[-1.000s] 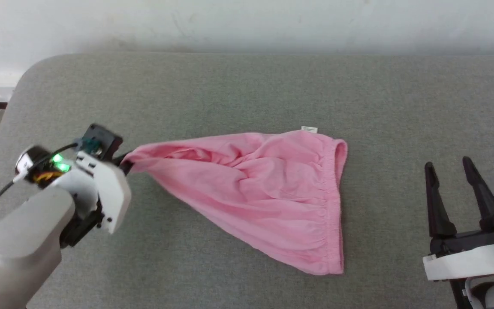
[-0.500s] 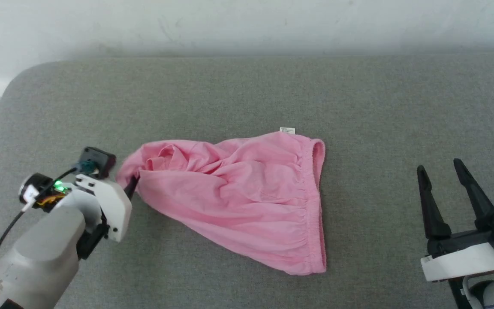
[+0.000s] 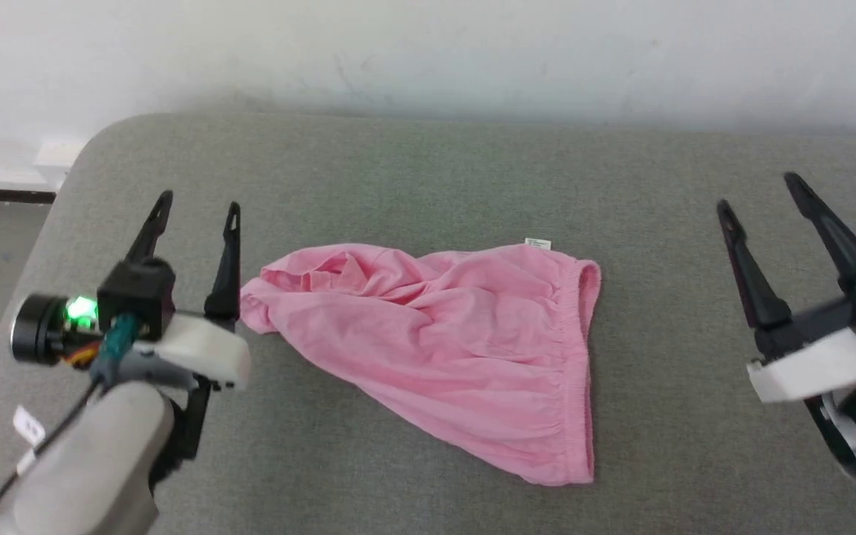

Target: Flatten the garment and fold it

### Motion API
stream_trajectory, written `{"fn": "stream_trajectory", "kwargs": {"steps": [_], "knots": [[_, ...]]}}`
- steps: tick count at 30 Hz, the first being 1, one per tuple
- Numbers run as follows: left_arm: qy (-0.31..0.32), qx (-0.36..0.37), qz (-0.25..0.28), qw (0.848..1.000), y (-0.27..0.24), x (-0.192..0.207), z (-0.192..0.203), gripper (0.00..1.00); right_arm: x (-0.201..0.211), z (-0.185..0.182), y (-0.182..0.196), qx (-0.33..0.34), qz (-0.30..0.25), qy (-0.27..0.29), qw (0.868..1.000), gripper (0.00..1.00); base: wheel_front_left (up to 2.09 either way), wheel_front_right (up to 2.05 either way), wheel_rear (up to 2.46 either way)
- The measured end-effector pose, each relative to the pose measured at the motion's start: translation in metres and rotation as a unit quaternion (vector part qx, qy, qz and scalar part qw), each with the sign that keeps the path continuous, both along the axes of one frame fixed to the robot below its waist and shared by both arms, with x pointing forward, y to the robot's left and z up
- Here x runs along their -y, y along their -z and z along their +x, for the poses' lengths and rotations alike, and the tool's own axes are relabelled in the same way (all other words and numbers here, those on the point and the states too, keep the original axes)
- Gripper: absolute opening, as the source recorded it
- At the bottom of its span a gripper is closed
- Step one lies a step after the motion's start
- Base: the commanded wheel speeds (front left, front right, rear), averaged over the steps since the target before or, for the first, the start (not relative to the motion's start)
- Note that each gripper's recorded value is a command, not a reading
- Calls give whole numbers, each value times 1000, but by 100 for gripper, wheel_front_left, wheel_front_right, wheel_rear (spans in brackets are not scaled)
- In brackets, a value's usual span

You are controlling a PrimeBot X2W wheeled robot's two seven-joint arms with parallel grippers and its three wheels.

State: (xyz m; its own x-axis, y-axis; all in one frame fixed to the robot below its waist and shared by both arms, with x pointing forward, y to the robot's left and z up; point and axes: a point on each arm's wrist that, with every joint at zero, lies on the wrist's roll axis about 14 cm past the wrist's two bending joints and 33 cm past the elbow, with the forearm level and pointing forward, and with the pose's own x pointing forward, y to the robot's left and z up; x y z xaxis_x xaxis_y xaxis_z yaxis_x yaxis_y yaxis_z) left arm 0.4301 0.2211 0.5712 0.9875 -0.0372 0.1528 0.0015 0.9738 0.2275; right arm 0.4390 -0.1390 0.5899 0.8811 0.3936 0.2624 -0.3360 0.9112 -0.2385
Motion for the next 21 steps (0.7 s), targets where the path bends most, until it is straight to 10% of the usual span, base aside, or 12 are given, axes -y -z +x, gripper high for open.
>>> {"fn": "stream_trajectory", "kwargs": {"steps": [8,21], "knots": [[-81,63,-28,994,-12,-11,-36,100,-40,34,40,-161,-109,-83,978,100,0,0,0],[-134,30,-62,989,25,-17,-46,100,-60,61,118,-435,-271,-111,852,100,0,0,0]]}}
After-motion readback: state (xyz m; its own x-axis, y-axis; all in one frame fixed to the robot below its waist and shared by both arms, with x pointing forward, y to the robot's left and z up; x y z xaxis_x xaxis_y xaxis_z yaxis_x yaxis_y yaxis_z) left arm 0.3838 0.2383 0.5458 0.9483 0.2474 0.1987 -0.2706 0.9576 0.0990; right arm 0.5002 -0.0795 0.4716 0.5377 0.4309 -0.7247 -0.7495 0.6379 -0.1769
